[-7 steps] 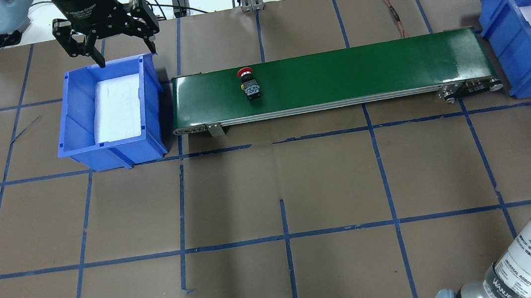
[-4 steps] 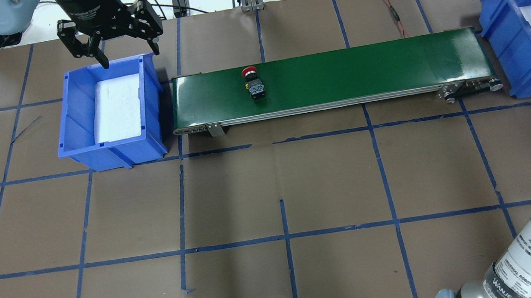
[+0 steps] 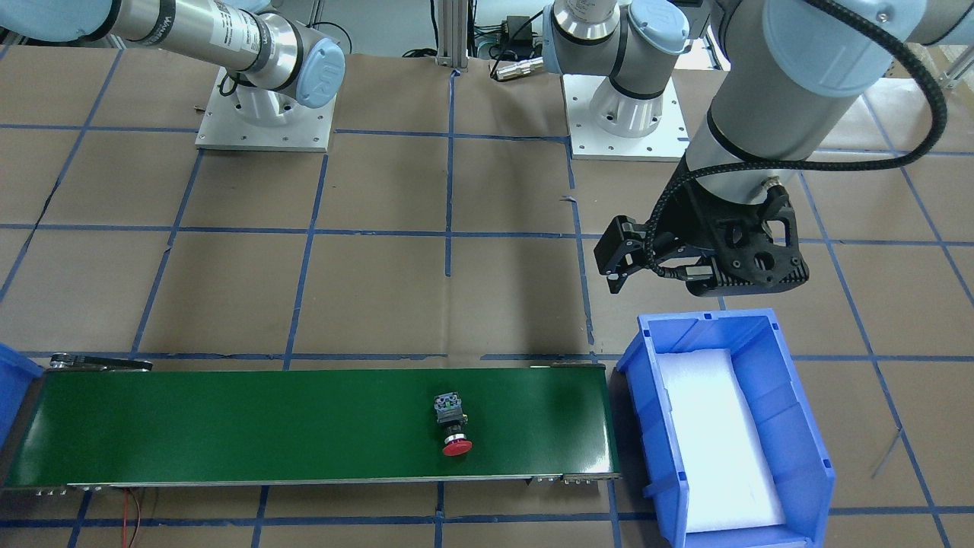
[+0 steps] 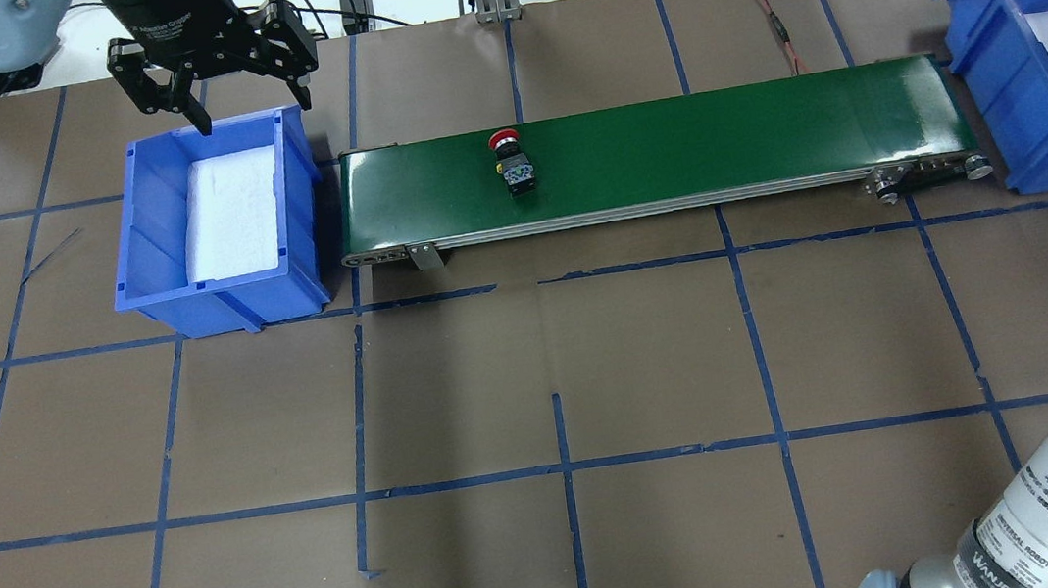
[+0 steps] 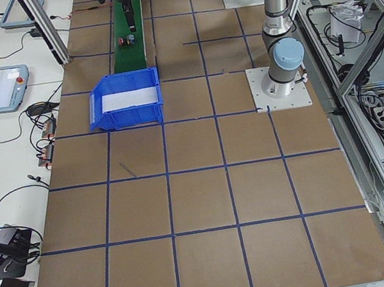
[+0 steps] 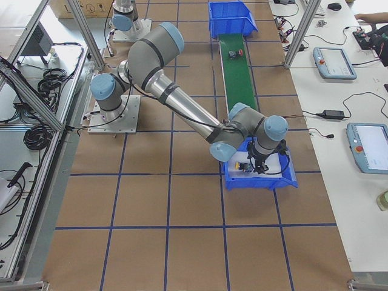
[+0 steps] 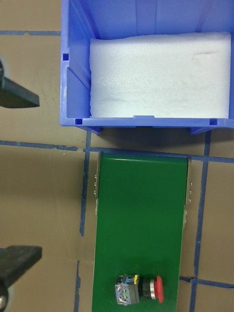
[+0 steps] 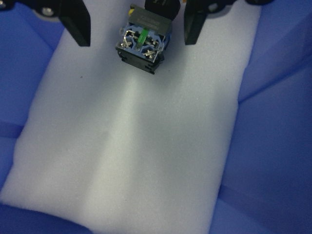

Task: Transport two buttons from left to right
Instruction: 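Lower the yellow button into the bin and open the right gripper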

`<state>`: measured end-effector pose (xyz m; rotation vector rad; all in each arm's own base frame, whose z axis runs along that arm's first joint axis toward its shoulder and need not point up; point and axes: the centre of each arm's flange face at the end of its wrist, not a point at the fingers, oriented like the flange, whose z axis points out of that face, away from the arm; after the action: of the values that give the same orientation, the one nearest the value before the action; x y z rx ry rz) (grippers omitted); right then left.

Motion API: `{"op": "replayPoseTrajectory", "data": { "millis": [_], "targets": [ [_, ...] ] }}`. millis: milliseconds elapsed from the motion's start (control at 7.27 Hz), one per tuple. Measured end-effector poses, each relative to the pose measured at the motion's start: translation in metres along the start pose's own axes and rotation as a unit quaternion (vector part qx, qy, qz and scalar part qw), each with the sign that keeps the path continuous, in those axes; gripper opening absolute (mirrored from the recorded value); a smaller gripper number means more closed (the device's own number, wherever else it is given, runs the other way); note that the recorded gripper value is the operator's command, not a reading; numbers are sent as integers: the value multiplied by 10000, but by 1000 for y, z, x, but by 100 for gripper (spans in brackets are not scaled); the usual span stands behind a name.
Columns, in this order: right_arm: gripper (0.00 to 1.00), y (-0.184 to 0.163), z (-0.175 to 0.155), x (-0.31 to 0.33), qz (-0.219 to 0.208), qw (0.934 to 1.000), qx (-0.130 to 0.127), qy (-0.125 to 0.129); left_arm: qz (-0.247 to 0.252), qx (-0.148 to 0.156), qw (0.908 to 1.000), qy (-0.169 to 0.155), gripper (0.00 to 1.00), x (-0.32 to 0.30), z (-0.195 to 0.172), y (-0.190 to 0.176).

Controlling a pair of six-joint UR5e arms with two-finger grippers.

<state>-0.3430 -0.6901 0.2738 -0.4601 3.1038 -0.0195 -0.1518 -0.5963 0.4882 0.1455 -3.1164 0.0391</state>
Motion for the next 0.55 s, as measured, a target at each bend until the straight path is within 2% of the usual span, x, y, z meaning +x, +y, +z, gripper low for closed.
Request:
{"op": "replayPoseTrajectory", "data": {
  "millis": [413,550],
  "targets": [
    [69,-2,-76,-26,-94,9993,247,257,17,0,10000,0,100,0,0,0],
    [69,-15,-95,-50,-227,9987,329,326,16,-1,10000,3,100,0,0,0]
  ]
}}
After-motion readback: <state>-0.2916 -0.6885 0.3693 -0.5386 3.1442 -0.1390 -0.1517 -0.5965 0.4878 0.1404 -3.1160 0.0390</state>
